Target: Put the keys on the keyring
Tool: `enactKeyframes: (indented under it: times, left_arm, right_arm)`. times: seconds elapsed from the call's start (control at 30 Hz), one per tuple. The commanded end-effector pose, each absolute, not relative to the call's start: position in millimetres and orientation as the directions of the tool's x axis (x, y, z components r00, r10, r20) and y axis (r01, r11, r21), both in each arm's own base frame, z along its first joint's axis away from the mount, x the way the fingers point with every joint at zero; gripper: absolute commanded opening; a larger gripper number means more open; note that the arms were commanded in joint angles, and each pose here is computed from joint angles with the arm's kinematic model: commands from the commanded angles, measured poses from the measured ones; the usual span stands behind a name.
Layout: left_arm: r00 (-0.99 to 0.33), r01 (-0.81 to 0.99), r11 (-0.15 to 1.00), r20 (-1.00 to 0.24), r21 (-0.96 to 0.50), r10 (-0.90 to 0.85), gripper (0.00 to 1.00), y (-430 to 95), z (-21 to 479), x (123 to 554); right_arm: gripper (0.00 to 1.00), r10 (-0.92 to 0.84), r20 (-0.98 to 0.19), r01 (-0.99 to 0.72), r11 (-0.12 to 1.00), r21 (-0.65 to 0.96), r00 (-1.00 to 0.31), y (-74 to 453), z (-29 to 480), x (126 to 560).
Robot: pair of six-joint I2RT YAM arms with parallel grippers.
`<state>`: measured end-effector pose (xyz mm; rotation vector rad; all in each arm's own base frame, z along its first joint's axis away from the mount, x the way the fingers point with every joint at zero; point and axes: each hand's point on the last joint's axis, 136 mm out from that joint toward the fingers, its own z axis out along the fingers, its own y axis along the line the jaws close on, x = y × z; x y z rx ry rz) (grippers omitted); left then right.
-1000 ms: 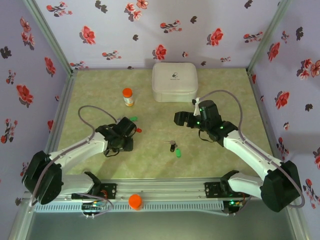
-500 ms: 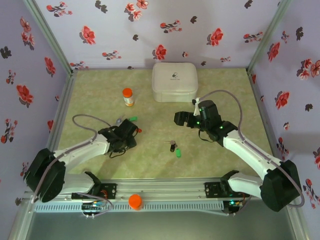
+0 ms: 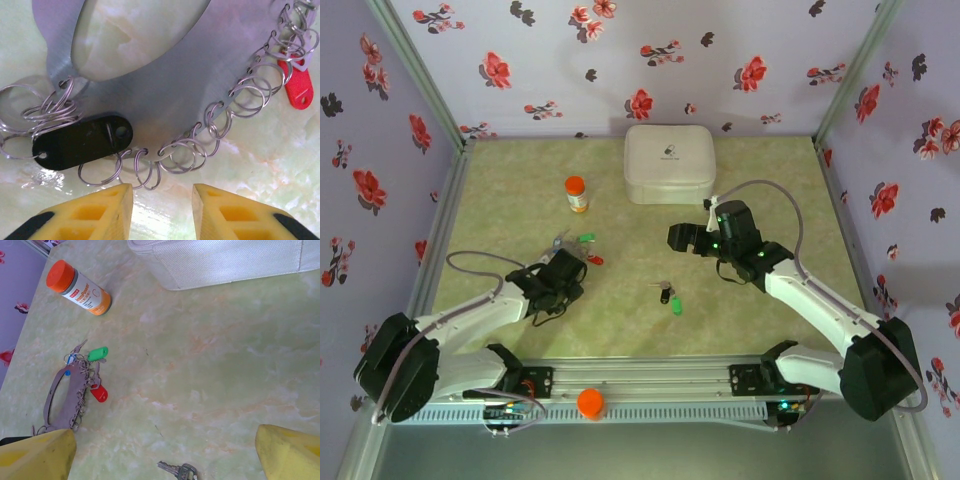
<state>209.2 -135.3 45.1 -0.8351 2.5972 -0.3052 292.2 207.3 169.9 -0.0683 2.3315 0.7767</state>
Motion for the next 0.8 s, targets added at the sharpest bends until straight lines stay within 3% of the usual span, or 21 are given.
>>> enactKeyframes:
  times: [0.0,0.47,0.77]
  left_arm:
    - [-0.723,-0.535,0.782,-0.305,-0.320,-0.620,0.35,-132.8,40.1,214.6]
    - [-0.722,-0.552,0.779,-0.297,-0.297,-0.625,0.30,-130.4,26.4,215.8]
    - [-0.715,-0.528,0.782,-0.323,-0.331,-0.619,0.35,-129.3,43.6,218.5]
  right_arm:
    - [0.93,0.144,-0.640,-0.273,0.819,0.505,-0.754,210.1,175.8,293.2]
    - [0.93,0.139,-0.652,-0.271,0.830,0.488,-0.745,205.6,179.6,292.0]
    - [0.94,0.140,-0.663,-0.270,0.837,0.476,-0.735,201.5,184.5,291.0]
